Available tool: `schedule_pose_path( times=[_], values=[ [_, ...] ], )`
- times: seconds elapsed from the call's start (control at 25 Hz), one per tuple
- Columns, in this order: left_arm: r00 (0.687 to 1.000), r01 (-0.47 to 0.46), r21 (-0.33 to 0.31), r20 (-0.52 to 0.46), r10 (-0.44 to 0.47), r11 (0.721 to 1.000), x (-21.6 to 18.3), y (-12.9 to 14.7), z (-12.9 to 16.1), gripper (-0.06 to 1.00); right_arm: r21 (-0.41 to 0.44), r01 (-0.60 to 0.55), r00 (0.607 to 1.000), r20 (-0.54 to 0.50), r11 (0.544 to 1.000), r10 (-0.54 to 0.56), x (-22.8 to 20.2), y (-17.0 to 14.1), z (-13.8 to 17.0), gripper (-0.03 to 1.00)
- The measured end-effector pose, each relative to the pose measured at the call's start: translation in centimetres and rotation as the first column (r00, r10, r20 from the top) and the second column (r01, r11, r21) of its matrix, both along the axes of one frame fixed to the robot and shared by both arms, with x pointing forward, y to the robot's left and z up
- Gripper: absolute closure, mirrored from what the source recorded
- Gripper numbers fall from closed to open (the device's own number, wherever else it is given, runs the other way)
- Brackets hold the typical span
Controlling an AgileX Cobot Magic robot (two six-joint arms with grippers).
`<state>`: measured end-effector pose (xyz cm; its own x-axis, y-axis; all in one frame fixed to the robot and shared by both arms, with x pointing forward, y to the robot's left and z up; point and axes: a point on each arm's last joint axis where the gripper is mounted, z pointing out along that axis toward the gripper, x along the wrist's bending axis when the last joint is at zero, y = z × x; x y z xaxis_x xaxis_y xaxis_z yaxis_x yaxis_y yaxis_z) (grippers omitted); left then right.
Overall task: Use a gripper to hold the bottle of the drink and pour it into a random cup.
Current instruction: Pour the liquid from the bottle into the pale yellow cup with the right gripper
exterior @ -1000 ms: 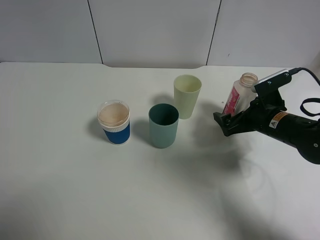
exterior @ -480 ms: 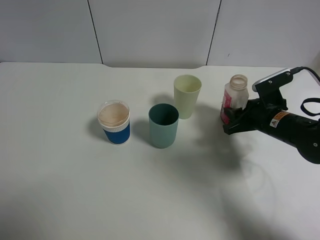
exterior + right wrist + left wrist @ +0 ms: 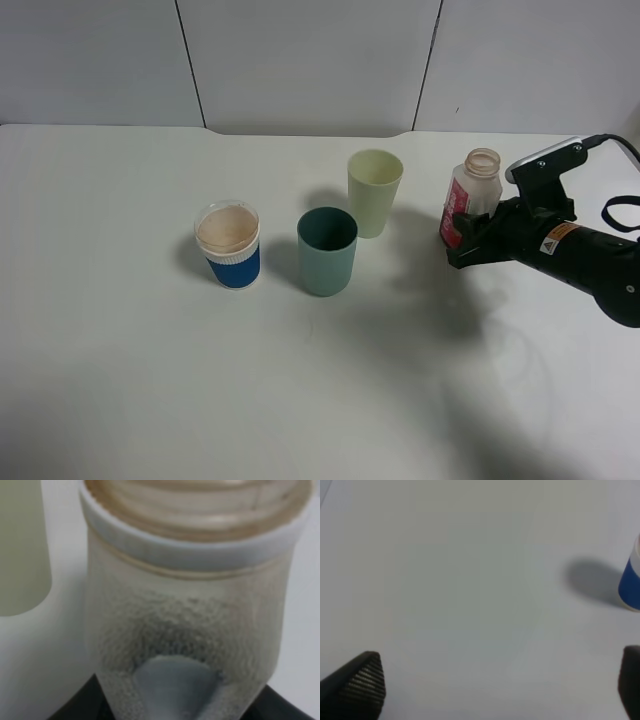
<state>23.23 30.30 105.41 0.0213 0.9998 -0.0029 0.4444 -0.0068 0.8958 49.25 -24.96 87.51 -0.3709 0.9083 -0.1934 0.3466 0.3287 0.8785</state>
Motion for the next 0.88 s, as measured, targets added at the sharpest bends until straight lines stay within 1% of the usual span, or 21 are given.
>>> schedule_pose_path(
  times=[0.12,0.28,0.48,0.6,0.72,0.88],
  values=[
    [1.0,0.0,0.0,0.0,0.0,1.0,0.0,0.0,0.0,0.02,0.027,0.035,0.999,-0.009,0.999,-0.035,0.0,-0.2,0.0,0.6],
    [1.0,0.0,0.0,0.0,0.0,1.0,0.0,0.0,0.0,0.02,0.102,0.126,0.992,-0.038,0.987,-0.123,0.1,-0.6,0.0,0.6],
    [1.0,0.0,0.0,0.0,0.0,1.0,0.0,0.0,0.0,0.02,0.178,0.175,0.984,-0.077,0.968,-0.164,0.0,-0.6,0.3,0.6],
    [1.0,0.0,0.0,0.0,0.0,1.0,0.0,0.0,0.0,0.02,0.196,0.182,0.981,-0.104,0.963,-0.164,0.1,-0.5,1.0,0.6],
    [1.0,0.0,0.0,0.0,0.0,1.0,0.0,0.0,0.0,0.02,0.186,0.169,0.977,-0.163,0.968,-0.139,0.9,-0.1,1.9,0.6],
    [1.0,0.0,0.0,0.0,0.0,1.0,0.0,0.0,0.0,0.02,0.189,0.144,0.978,-0.174,0.971,-0.111,2.6,0.4,4.1,0.6]
  ],
)
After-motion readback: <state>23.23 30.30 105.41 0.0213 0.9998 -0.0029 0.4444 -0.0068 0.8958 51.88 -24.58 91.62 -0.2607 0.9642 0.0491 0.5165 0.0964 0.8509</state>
